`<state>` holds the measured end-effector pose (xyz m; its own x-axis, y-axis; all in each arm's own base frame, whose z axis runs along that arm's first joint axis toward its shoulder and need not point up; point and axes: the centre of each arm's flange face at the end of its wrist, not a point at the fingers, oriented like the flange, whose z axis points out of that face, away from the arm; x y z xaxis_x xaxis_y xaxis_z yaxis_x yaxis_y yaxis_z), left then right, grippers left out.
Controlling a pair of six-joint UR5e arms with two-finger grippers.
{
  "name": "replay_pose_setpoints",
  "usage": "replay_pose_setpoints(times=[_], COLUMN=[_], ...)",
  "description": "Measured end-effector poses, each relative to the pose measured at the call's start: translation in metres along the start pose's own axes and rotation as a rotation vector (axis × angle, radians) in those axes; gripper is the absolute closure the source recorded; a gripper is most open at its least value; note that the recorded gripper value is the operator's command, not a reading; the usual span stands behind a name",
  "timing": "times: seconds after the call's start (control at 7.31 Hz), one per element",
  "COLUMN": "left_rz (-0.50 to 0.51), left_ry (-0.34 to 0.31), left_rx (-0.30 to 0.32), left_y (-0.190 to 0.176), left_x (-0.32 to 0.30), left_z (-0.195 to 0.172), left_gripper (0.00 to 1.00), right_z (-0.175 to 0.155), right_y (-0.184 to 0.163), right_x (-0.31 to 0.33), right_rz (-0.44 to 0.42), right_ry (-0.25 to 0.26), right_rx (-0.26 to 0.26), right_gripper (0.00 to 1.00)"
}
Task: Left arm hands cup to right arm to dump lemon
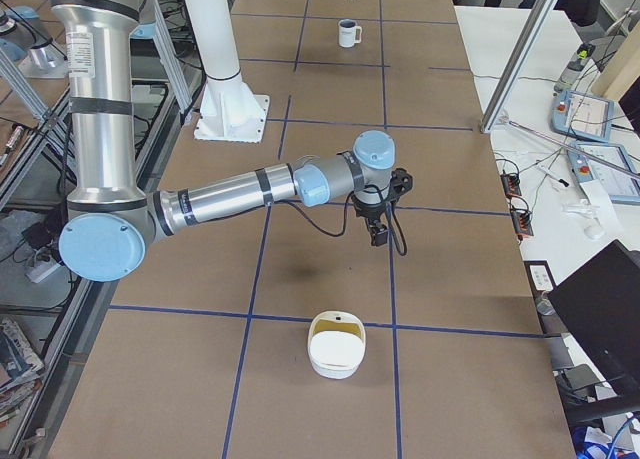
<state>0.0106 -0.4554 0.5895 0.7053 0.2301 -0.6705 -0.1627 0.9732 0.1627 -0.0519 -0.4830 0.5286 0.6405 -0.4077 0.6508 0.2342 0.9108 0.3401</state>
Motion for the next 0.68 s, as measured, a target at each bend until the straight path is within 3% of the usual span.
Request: replay_pose_setpoints(times=[0.27, 0.68], left_rz=[-0.023, -0.061], left_ry=[-0.005, 0.004], left_rx=[-0.032, -0.044], left_y=[0.037, 0.067], left_x=[-0.041, -0.058], left_z=[-0.026, -0.027], left_gripper=[0.00, 0.00], right_z=[-0.003, -0.002], right_y=[0.027, 0.052], right_x=[0.024, 0.048], right_rz=[0.052, 0.135], right_ry=[0.011, 0.020], right_rx=[-0.006, -0.020], right_gripper=[0.00, 0.00])
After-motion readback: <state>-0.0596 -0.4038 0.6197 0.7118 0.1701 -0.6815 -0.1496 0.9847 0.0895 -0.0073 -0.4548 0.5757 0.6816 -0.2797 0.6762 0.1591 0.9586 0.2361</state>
